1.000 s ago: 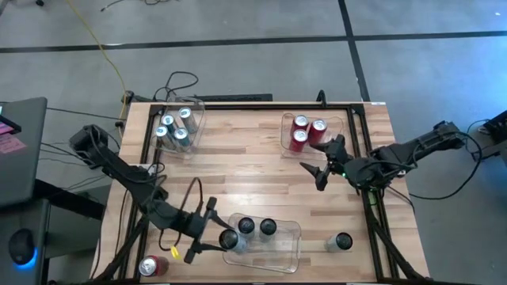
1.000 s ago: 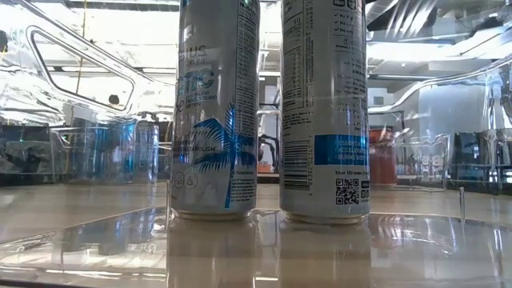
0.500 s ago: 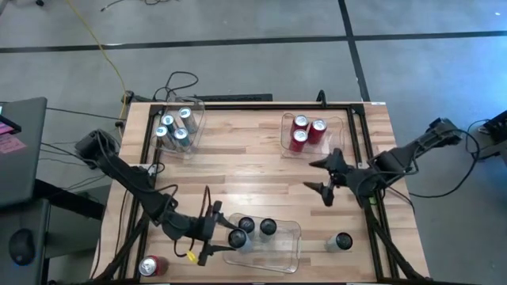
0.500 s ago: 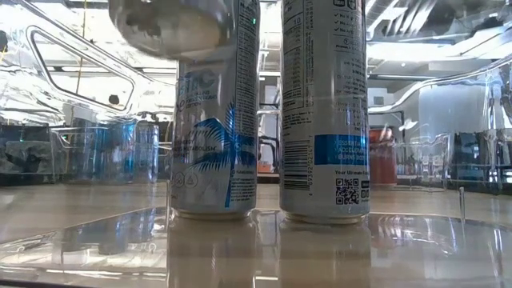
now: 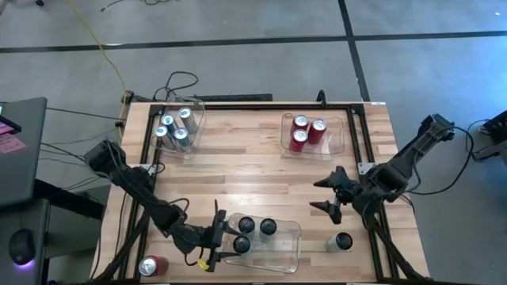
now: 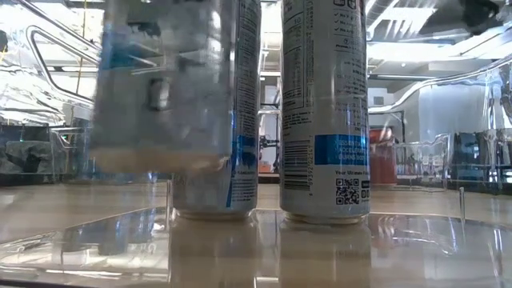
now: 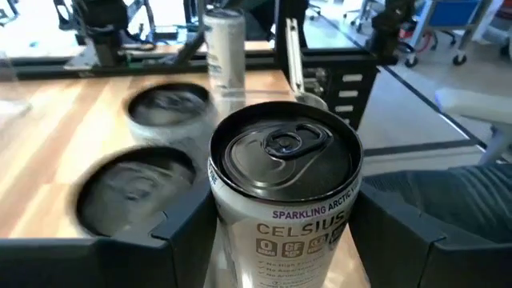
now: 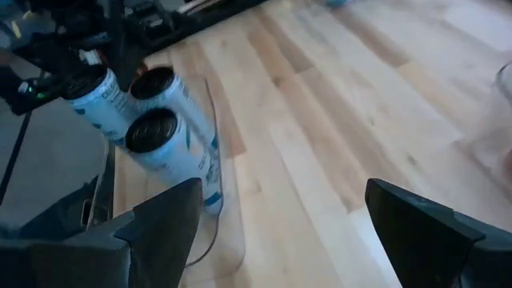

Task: Sort soda cans
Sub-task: Put the white blue soda can into the bottom transparent bin

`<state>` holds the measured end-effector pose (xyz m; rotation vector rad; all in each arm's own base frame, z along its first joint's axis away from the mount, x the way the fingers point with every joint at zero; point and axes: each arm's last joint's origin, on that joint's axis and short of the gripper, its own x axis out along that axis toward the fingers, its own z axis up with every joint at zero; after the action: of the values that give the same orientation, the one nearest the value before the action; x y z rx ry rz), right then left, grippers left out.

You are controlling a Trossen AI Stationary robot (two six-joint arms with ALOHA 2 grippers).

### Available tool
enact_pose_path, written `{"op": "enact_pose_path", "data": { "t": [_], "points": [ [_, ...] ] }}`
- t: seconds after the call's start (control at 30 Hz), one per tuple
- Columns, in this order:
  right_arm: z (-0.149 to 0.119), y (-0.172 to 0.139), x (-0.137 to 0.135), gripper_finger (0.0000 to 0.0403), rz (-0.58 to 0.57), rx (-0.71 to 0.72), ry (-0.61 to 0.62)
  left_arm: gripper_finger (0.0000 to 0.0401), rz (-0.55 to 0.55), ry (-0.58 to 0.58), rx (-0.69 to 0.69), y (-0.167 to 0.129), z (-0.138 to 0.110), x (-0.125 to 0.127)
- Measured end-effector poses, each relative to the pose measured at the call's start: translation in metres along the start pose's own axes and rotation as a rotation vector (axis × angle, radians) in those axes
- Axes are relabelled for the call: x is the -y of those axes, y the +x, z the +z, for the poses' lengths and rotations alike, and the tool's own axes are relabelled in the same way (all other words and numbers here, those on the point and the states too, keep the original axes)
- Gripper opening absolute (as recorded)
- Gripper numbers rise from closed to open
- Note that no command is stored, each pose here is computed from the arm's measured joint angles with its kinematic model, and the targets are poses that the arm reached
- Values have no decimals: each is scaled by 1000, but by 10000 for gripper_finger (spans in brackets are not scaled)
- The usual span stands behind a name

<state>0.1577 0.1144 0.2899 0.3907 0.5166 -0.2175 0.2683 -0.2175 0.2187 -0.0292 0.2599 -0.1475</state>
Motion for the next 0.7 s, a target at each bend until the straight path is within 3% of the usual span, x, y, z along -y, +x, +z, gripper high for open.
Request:
{"op": "enact_pose_path", "data": {
  "t": [0.2, 0.7],
  "points": [
    [-11, 5, -9, 368, -3, -28, -4, 240, -2, 32, -24, 3, -13, 8],
    [-19, 12, -14, 368, -25, -46, 4, 240, 4, 46, -40, 4, -15, 8]
  ]
}}
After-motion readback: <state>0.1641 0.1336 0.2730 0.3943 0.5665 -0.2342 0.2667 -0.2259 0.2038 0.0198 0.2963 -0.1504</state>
